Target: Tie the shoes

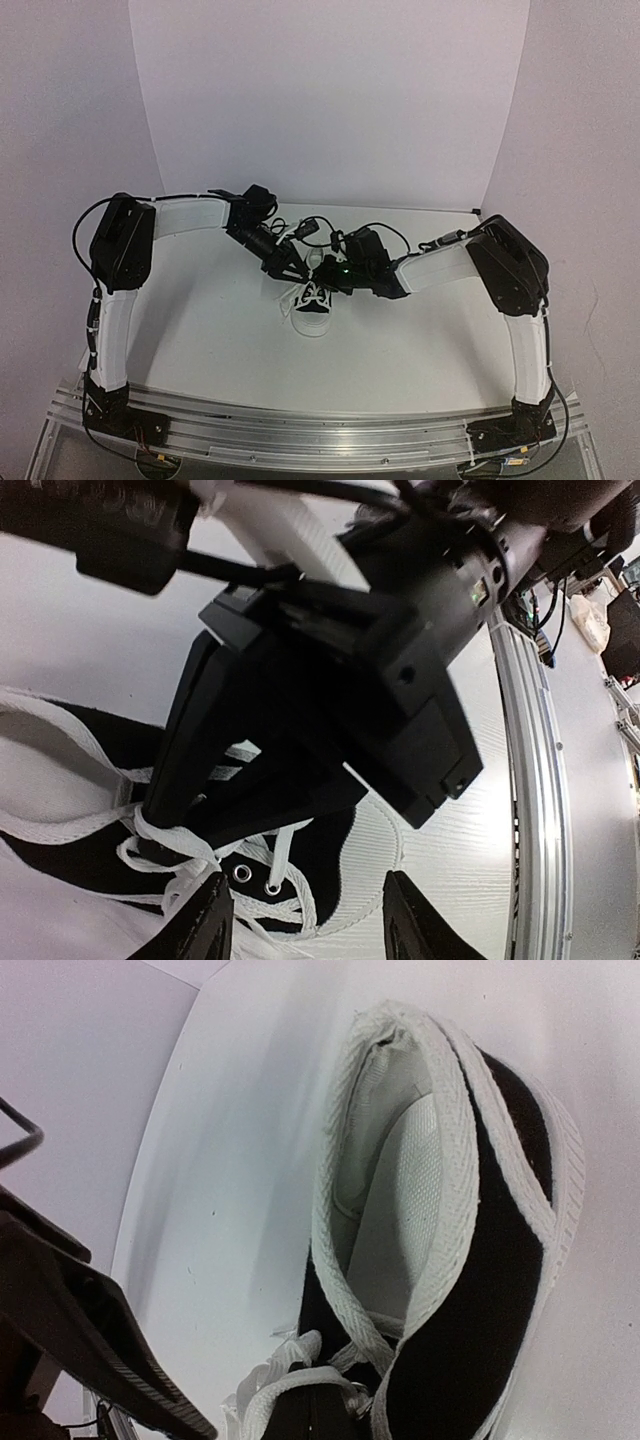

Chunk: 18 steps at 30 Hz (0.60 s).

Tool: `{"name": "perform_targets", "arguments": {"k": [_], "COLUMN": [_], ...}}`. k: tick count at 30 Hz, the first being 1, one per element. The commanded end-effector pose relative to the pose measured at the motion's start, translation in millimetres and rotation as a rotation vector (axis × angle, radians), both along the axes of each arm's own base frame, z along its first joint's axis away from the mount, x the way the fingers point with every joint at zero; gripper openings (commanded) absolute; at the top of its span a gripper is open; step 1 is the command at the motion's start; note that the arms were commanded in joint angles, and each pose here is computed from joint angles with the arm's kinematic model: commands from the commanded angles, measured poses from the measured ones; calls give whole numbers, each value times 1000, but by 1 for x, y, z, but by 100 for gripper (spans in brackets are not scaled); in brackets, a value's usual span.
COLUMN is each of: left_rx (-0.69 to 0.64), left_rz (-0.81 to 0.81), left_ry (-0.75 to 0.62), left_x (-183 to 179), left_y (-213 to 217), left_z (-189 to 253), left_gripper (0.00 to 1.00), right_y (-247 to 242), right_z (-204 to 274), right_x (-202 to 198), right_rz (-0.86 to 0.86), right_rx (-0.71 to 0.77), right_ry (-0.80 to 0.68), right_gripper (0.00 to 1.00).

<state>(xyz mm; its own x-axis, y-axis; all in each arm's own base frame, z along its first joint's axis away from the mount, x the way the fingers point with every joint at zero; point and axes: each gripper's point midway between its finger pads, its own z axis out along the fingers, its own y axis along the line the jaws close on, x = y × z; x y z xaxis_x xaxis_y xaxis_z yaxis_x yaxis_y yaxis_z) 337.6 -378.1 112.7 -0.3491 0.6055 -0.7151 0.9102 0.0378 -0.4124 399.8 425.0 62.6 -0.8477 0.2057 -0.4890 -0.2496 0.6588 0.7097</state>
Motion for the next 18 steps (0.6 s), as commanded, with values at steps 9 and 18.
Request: {"name": "perform_targets", "arguments": {"k": [9,18], "left_rx": [-57,-121], "left_rz": [40,21], "left_ry": [-267,-283], "left_x": [69,79], "left_y": [11,-1], "left_z": [8,-9], "left_gripper": [27,30], "right_y": [-17,-16], "right_z": [-33,-28], "right_x": [6,5], "right_rz": [-47,-29], "right_rx": [-60,-57], "right_ry": [40,22], "right_gripper": [0,0]}}
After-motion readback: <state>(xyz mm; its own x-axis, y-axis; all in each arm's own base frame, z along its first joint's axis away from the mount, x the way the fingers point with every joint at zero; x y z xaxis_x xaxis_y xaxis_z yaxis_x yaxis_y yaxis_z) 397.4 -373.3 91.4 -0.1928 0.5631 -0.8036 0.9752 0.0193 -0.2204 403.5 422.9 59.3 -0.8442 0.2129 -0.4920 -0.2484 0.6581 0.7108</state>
